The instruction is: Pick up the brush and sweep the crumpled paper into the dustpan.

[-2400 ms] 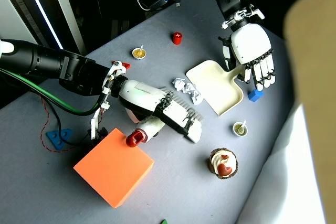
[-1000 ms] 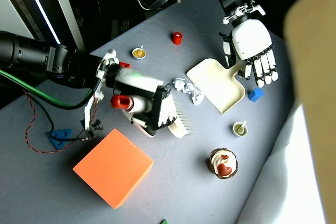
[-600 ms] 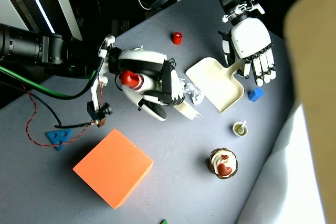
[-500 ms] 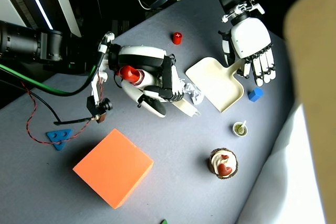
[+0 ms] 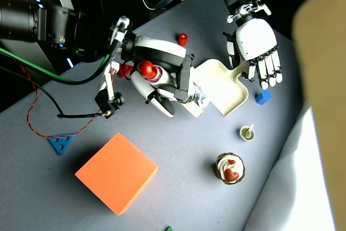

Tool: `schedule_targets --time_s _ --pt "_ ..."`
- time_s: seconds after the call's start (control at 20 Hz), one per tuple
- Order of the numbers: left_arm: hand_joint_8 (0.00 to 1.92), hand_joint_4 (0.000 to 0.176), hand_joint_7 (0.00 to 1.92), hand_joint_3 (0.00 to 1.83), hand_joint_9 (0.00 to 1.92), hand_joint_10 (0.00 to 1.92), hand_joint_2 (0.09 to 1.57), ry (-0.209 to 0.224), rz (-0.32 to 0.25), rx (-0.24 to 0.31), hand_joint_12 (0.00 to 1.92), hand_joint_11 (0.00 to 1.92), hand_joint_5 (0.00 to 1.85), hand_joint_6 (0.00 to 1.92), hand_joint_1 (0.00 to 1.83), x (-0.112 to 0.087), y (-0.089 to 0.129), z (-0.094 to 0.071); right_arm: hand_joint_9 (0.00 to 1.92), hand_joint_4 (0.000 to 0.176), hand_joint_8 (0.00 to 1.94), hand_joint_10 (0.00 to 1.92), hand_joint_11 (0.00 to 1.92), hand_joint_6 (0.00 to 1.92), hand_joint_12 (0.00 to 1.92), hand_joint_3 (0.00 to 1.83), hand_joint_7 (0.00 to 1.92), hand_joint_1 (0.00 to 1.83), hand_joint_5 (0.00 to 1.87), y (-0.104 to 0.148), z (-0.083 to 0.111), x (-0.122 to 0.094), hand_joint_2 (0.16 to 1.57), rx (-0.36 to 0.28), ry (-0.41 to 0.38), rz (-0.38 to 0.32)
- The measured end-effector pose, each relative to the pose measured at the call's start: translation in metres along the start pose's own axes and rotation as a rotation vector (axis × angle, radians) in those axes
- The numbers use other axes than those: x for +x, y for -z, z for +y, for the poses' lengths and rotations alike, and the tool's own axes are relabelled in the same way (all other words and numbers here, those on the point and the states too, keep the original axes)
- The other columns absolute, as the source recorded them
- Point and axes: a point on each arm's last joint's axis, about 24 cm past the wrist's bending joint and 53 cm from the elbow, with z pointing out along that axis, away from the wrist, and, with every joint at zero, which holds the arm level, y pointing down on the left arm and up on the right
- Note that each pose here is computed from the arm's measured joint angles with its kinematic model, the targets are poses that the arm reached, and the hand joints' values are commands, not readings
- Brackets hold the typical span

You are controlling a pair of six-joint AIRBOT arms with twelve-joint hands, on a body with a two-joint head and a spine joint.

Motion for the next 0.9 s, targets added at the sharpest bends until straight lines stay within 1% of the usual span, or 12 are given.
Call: schedule_targets --time_s 0.05,0.3,0.35,0.4,0.5,0.55,0.65,0.7,0.75,0.8,0.85,0.9 --pt "0.00 0.000 0.31 0.00 0.21 0.00 1.17 0.000 0.000 -0.001 0.02 0.19 0.89 1.13 1.05 0.000 0.000 0.000 1.35 0.074 1.94 1.92 1.45 1.92 1.92 0.00 1.18 1.60 1.01 -0.003 0.000 0.000 1.17 -0.011 0.000 0.010" --pt "0.00 0.000 0.35 0.00 0.24 0.00 1.15 0.002 0.006 0.003 0.02 0.22 0.91 1.09 1.07 0.004 0.001 -0.002 1.31 0.080 1.94 1.92 1.44 1.92 1.92 0.00 1.14 1.62 0.98 -0.015 0.018 0.008 1.17 -0.087 0.057 0.049" --pt "0.00 0.000 0.33 0.00 0.23 0.00 1.15 0.001 0.010 0.002 0.02 0.21 0.91 1.09 1.07 0.006 0.001 -0.002 1.31 0.082 1.94 1.92 1.45 1.92 1.92 0.00 1.14 1.62 0.98 -0.018 0.019 0.009 1.18 -0.095 0.048 0.064" --pt "0.00 0.029 0.33 0.00 0.24 0.00 1.16 0.003 0.011 0.003 0.02 0.22 0.91 1.10 1.04 0.006 0.001 -0.002 1.31 0.084 1.94 1.92 1.45 1.92 1.92 0.00 1.14 1.63 0.97 -0.021 0.019 0.009 1.18 -0.095 0.044 0.068" --pt "0.00 0.000 0.30 0.00 0.21 0.00 1.17 0.002 0.012 0.001 0.01 0.19 0.88 1.13 1.05 0.007 0.001 -0.001 1.33 0.087 1.94 1.92 1.45 1.92 1.92 0.00 1.17 1.62 0.99 -0.028 0.013 0.007 1.18 -0.084 0.066 0.071" --pt "0.00 0.012 0.31 0.00 0.23 0.00 1.17 0.002 0.013 0.001 0.01 0.19 0.89 1.13 1.05 0.008 0.001 -0.001 1.34 0.088 1.94 1.92 1.45 1.92 1.92 0.00 1.16 1.63 1.00 -0.032 0.010 0.007 1.17 -0.071 0.077 0.073" --pt "0.00 0.014 0.30 0.00 0.21 0.00 1.17 0.002 0.012 0.001 0.01 0.19 0.88 1.14 1.04 0.007 0.001 -0.001 1.34 0.088 1.94 1.92 1.45 1.92 1.92 0.00 1.16 1.62 1.00 -0.038 0.013 0.008 1.17 -0.059 0.071 0.081" --pt "0.00 0.035 0.30 0.00 0.20 0.00 1.17 0.002 0.012 0.002 0.01 0.20 0.88 1.14 1.03 0.007 0.001 -0.002 1.34 0.088 1.94 1.92 1.45 1.92 1.92 0.00 1.16 1.61 1.00 -0.039 0.020 0.006 1.17 -0.074 0.070 0.077" --pt "0.00 0.007 0.30 0.00 0.21 0.00 1.17 0.003 0.012 0.001 0.01 0.19 0.87 1.15 1.04 0.007 0.001 -0.002 1.34 0.089 1.94 1.92 1.46 1.92 1.92 0.00 1.16 1.61 0.99 -0.039 0.026 0.004 1.18 -0.085 0.080 0.072" --pt "0.00 0.000 0.31 0.00 0.21 0.01 1.17 0.003 0.012 0.001 0.01 0.20 0.87 1.15 1.05 0.007 0.001 -0.002 1.34 0.089 1.94 1.92 1.45 1.92 1.92 0.00 1.16 1.61 0.97 -0.041 0.029 0.003 1.18 -0.091 0.085 0.070" --pt "0.00 0.044 0.29 0.00 0.20 0.00 1.18 0.003 0.012 0.001 0.00 0.17 0.86 1.17 1.02 0.007 0.001 -0.002 1.33 0.090 1.94 1.92 1.44 1.92 1.92 0.00 1.16 1.61 0.97 -0.041 0.031 0.003 1.17 -0.094 0.082 0.072" --pt "0.00 0.028 0.30 0.00 0.21 0.00 1.17 0.003 0.012 0.001 0.00 0.17 0.89 1.13 1.04 0.007 0.001 -0.001 1.33 0.090 1.94 1.92 1.45 1.92 1.92 0.00 1.16 1.59 0.97 -0.043 0.031 0.004 1.17 -0.092 0.083 0.073"
